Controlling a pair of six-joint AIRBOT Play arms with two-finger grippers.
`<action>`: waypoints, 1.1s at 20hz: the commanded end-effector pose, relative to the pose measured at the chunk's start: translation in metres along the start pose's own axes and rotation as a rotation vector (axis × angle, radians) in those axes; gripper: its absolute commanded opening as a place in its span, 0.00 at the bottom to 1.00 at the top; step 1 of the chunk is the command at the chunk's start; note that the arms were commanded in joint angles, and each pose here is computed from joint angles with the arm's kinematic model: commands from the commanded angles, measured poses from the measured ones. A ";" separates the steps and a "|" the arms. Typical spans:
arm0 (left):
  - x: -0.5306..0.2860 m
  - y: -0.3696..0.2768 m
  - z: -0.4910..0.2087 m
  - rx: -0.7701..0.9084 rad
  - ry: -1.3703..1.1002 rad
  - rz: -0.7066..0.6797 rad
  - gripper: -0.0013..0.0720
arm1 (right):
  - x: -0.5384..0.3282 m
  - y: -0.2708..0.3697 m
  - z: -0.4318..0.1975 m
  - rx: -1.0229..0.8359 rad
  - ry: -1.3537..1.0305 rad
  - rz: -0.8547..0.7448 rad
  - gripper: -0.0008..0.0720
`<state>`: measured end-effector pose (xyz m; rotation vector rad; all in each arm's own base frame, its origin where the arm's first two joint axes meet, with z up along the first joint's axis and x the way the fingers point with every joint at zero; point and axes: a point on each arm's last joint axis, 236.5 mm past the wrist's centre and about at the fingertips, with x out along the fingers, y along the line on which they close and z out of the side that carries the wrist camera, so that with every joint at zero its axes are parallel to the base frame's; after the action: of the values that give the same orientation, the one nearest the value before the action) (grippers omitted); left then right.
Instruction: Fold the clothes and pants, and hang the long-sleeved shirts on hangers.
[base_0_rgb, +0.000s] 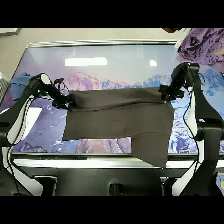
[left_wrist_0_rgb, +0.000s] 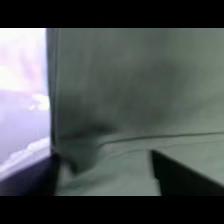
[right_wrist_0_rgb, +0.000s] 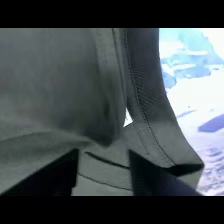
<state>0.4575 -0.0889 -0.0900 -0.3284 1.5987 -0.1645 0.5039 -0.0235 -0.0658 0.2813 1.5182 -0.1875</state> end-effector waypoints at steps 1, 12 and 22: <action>-0.022 -0.001 0.016 -0.016 -0.066 -0.005 0.94 | -0.009 0.006 -0.016 -0.053 0.062 0.058 0.57; -0.108 0.105 -0.068 -0.317 -0.225 0.000 0.94 | -0.070 -0.113 -0.146 0.273 0.082 0.426 0.59; -0.074 0.105 -0.112 -0.367 -0.155 -0.023 0.94 | 0.004 -0.086 -0.275 0.307 0.290 0.460 0.59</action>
<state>0.3416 0.0239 -0.0422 -0.6180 1.4631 0.1351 0.2331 -0.0351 -0.0659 0.9172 1.6510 -0.0200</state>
